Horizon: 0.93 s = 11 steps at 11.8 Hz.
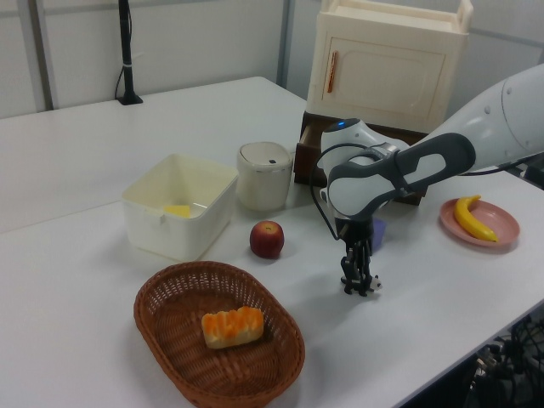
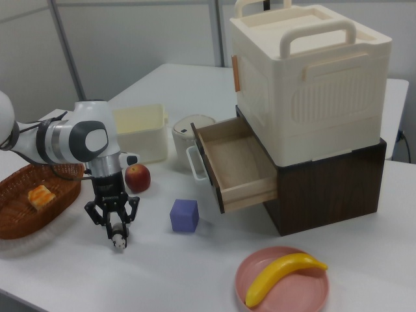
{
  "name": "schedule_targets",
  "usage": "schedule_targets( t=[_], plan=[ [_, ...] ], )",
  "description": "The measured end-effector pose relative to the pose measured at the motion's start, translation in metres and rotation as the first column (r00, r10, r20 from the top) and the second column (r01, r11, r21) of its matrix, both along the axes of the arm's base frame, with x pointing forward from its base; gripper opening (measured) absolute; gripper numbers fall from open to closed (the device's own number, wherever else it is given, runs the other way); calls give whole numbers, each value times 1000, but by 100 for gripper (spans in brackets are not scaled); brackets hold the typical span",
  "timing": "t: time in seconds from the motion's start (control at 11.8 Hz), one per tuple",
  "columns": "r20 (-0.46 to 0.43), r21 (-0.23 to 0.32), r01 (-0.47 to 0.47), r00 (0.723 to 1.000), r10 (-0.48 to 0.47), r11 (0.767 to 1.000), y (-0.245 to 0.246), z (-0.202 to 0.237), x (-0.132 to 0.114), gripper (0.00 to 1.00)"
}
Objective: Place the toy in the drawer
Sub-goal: 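Lift the panda toy and carry it over the open drawer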
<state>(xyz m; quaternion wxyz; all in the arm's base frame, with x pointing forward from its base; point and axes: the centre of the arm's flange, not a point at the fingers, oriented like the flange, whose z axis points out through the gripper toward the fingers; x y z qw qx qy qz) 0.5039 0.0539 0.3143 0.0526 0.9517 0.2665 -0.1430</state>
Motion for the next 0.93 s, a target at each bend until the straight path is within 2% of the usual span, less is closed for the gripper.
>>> schedule_targets(
  t=[0.25,0.51,0.68,0.93],
  plan=[
    [34,4,3,999,-3,1000,1,11,10,41],
    [150,11,69,986,-70,998,5,54,40,41],
    [245,30,110,963,-114,994,10,95,62,41],
    [369,110,154,911,-184,982,19,163,88,41]
  ],
)
